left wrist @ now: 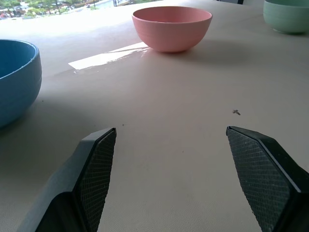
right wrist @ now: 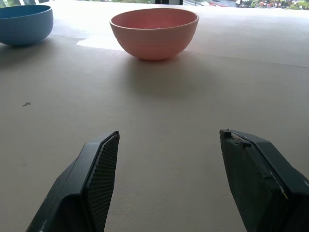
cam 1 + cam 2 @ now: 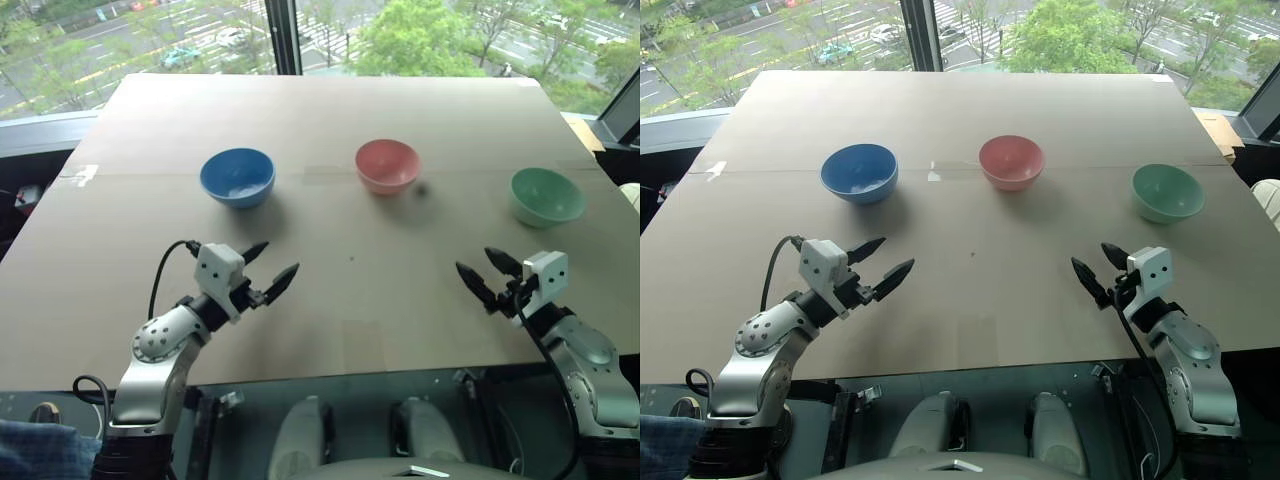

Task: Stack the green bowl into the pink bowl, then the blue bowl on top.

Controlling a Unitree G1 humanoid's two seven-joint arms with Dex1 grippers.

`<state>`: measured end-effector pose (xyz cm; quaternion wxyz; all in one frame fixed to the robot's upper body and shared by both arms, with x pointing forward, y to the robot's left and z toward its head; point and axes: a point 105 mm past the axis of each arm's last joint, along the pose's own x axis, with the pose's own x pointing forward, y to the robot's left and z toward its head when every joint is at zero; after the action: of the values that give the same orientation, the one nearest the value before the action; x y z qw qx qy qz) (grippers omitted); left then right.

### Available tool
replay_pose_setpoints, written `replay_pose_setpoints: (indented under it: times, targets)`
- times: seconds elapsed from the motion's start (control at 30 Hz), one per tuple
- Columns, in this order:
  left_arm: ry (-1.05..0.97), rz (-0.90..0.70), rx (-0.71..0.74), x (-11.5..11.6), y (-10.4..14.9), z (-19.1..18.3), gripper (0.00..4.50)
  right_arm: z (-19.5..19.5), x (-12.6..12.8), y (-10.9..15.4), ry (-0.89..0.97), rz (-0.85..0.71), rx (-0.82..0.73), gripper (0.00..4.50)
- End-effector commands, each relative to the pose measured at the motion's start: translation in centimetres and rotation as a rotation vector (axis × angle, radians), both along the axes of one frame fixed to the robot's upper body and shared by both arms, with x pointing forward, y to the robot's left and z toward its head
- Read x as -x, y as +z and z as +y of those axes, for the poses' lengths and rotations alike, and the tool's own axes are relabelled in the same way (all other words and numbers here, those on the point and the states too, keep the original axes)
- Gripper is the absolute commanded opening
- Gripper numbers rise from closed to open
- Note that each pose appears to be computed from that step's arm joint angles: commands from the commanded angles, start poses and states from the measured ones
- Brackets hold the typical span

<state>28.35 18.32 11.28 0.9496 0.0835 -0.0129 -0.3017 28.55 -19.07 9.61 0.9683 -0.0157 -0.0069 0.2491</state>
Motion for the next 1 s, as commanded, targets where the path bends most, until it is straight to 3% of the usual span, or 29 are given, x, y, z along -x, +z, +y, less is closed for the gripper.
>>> replay_pose_setpoints:
  times: [0.03,0.73,1.0]
  targets:
    - [-0.007,-0.065,-0.004,0.2,1.4,-0.4,3.86,-0.1,0.1,1.6,0.015,-0.064,0.008,3.49]
    - [-0.028,-0.079,0.004,0.5,1.8,-1.1,3.86,-0.2,-0.1,1.6,0.025,-0.068,0.021,3.49]
    - [-0.008,-0.081,0.052,0.5,2.5,-0.9,3.86,1.2,-2.0,3.2,0.077,-0.082,0.155,3.49]
